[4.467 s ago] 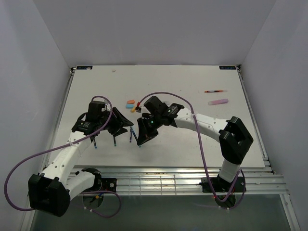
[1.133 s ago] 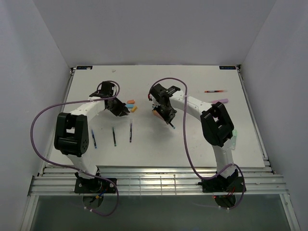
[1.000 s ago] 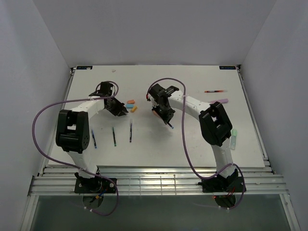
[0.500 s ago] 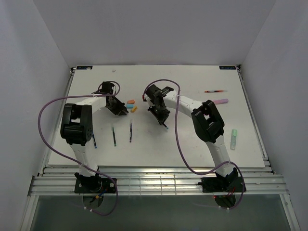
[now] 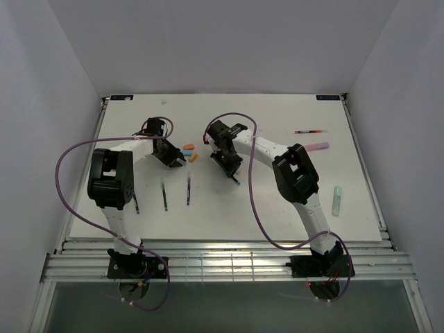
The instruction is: Open the pen caps
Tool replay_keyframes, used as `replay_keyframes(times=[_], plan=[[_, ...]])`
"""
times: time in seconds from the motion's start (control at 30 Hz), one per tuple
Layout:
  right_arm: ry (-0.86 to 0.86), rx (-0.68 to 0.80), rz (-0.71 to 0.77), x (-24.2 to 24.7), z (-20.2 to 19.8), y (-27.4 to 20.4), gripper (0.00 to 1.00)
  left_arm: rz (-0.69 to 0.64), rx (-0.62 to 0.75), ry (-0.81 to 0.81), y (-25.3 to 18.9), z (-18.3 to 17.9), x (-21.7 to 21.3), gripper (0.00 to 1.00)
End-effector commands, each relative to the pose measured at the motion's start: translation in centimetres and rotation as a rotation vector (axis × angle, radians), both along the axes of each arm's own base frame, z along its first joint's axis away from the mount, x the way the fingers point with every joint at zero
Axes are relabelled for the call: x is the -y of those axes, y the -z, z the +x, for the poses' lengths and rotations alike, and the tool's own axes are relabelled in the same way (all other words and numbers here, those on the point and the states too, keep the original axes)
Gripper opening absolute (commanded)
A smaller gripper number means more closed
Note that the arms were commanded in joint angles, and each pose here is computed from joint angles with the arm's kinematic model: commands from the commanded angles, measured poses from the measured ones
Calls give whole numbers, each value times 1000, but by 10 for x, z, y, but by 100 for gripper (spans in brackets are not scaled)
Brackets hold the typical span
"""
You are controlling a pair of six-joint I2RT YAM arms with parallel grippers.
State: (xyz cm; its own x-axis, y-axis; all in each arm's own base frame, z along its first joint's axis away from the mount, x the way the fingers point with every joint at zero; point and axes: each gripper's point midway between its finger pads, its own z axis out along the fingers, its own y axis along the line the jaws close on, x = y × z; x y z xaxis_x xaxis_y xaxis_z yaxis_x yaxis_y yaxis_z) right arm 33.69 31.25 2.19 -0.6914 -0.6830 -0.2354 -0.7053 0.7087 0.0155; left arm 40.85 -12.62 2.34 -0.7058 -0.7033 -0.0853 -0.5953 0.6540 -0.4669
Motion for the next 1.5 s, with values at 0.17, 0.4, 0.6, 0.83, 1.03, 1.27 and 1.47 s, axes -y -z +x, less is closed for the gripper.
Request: replay_keyframes(times=[0.17,0.4,0.6,0.83,1.03,1.27,1.47], plan=[[-4,8,-2,-3,2,-4,27,-19,46,5,-16,2,2,41],[25,42,37,-13,10,-30,31,-23,90,16,-33,1,1,42],[53,58,72,-19,11,-56,36,-29,126,17,-49,-4,-3,43],[50,44,144,-52,-22,-70,41,-7,166,-27,-68,-34,-13,41],[168,-43,324,-82,-47,-82,50,0,210,-74,-92,-68,-22,38],[242,-159,419,-115,-60,-81,52,11,171,-131,-86,-111,-32,38],[358,-222,365,-138,-68,-51,52,30,184,-138,-92,-128,-37,40]])
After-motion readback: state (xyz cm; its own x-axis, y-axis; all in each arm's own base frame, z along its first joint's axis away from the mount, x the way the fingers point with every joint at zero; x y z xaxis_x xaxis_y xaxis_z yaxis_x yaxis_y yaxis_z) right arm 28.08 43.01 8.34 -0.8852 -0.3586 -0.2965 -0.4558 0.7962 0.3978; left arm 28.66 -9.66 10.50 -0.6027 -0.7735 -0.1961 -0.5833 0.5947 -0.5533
